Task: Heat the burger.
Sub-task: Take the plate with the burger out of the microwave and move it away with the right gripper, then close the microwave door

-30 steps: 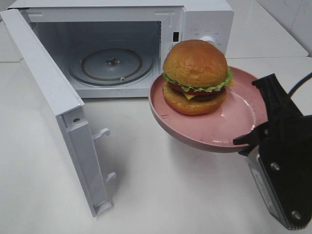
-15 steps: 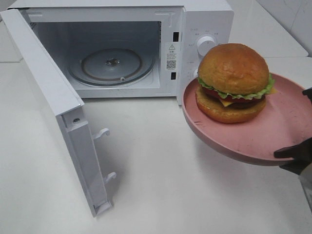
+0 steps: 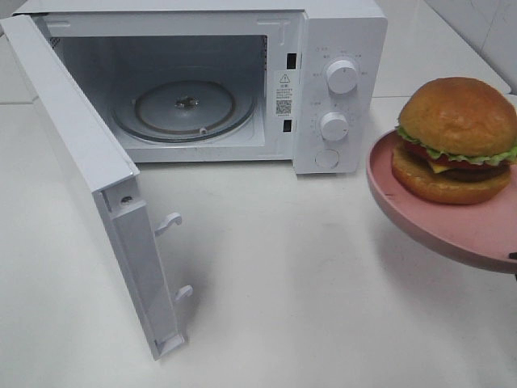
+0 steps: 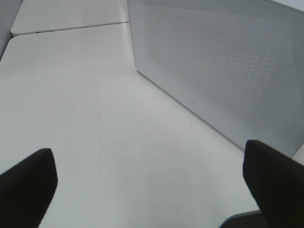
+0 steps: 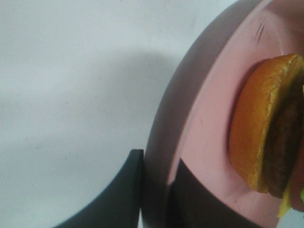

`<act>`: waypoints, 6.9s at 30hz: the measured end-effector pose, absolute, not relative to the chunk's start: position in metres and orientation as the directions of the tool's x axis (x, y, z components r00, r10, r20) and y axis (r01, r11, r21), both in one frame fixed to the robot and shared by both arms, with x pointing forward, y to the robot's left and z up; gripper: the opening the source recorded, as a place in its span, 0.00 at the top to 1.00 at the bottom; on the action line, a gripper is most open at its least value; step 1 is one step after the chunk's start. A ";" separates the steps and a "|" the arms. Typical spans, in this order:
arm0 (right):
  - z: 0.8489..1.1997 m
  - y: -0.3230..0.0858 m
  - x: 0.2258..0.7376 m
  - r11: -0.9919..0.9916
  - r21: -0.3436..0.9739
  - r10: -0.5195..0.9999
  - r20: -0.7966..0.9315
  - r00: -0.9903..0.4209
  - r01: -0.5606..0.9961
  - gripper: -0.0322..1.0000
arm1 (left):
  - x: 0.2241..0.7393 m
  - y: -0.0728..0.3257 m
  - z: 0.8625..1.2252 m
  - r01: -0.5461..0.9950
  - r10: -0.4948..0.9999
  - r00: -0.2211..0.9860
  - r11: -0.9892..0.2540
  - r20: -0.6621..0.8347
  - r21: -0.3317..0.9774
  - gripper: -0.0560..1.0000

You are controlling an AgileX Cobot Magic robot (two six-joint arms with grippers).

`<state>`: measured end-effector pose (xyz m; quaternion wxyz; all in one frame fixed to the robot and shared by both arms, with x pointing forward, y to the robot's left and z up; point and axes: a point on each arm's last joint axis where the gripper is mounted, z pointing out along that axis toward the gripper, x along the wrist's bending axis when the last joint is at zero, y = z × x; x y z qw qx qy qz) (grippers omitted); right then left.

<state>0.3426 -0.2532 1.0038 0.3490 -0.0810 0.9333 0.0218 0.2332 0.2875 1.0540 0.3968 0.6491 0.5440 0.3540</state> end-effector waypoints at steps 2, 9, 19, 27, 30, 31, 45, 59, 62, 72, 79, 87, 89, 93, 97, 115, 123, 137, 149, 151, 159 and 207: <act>1.004 -0.257 0.343 0.994 -0.015 -0.089 -0.660 -0.746 -0.105 0.84 | 0.233 0.287 1.054 0.425 0.987 0.158 -0.093 0.028 0.900 0.01; 1.005 -0.270 0.345 0.994 -0.018 0.066 -0.678 -0.732 0.106 0.84 | 0.233 0.287 1.054 0.425 0.987 0.158 -0.093 0.028 0.900 0.01; 1.007 -0.281 0.345 0.935 0.053 0.284 -0.700 -0.655 0.349 0.84 | 0.233 0.287 1.054 0.425 0.987 0.158 -0.093 0.028 0.900 0.01; 1.007 -0.289 0.343 0.842 0.093 0.434 -0.700 -0.567 0.531 0.84 | 0.233 0.287 1.054 0.425 0.987 0.158 -0.093 0.028 0.900 0.01; 1.009 -0.288 0.347 0.808 0.090 0.470 -0.695 -0.545 0.582 0.84 | 0.233 0.287 1.054 0.425 0.987 0.158 -0.093 0.028 0.900 0.01; 1.009 -0.288 0.347 0.808 0.090 0.470 -0.695 -0.545 0.582 0.84 | 0.233 0.287 1.054 0.425 0.987 0.158 -0.093 0.028 0.900 0.01; 1.020 -0.260 0.389 0.620 0.148 0.618 -0.697 -0.363 0.771 0.84 | 0.233 0.287 1.054 0.425 0.987 0.158 -0.093 0.028 0.900 0.01; 1.006 -0.236 0.424 0.387 0.204 0.681 -0.720 -0.130 0.899 0.84 | 0.233 0.287 1.054 0.425 0.987 0.158 -0.093 0.028 0.900 0.01; 0.998 -0.233 0.428 0.335 0.227 0.694 -0.715 -0.076 0.915 0.84 | 0.233 0.287 1.054 0.425 0.987 0.158 -0.093 0.028 0.900 0.01; 0.968 -0.223 0.439 0.273 0.206 0.685 -0.728 -0.040 0.940 0.84 | 0.233 0.287 1.054 0.425 0.987 0.158 -0.093 0.028 0.900 0.01; 0.940 -0.214 0.448 0.264 0.193 0.699 -0.714 -0.049 0.945 0.84 | 0.233 0.287 1.054 0.425 0.987 0.158 -0.093 0.028 0.900 0.01; 0.914 -0.208 0.456 0.260 0.192 0.689 -0.723 -0.042 0.946 0.84 | 0.233 0.287 1.054 0.425 0.987 0.158 -0.093 0.028 0.900 0.01; 0.910 -0.207 0.457 0.256 0.204 0.693 -0.721 -0.032 0.945 0.84 | 0.233 0.287 1.054 0.425 0.987 0.158 -0.093 0.028 0.900 0.01; 0.897 -0.205 0.460 0.252 0.207 0.691 -0.723 -0.026 0.945 0.84 | 0.233 0.287 1.054 0.425 0.987 0.158 -0.093 0.028 0.900 0.01; 0.889 -0.205 0.461 0.251 0.194 0.683 -0.729 -0.031 0.948 0.84 | 0.233 0.287 1.054 0.425 0.987 0.158 -0.093 0.028 0.900 0.01; 0.865 -0.202 0.460 0.246 0.156 0.698 -0.714 -0.063 0.957 0.63 | 0.233 0.287 1.054 0.425 0.987 0.158 -0.093 0.028 0.900 0.01; 0.867 -0.202 0.456 0.259 0.089 0.701 -0.702 -0.124 0.962 0.46 | 0.233 0.287 1.054 0.425 0.987 0.158 -0.093 0.028 0.900 0.01; 0.936 -0.197 0.440 0.313 0.162 0.842 -0.503 -0.194 0.936 0.44 | 0.233 0.287 1.054 0.425 0.987 0.158 -0.093 0.028 0.900 0.01; 1.001 -0.202 0.399 0.409 0.266 0.907 -0.222 -0.357 0.873 0.41 | 0.233 0.287 1.054 0.425 0.987 0.158 -0.093 0.028 0.900 0.01; 1.006 -0.203 0.395 0.413 0.279 0.908 -0.202 -0.368 0.867 0.40 | 0.233 0.287 1.054 0.425 0.987 0.158 -0.093 0.028 0.900 0.01; 1.042 -0.224 0.360 0.450 0.368 0.891 -0.134 -0.433 0.814 0.13 | 0.233 0.287 1.054 0.425 0.987 0.158 -0.093 0.028 0.900 0.01; 1.048 -0.307 0.229 0.069 0.856 0.996 -0.026 -0.090 0.513 0.22 | 0.233 0.287 1.054 0.425 0.987 0.158 -0.093 0.028 0.900 0.01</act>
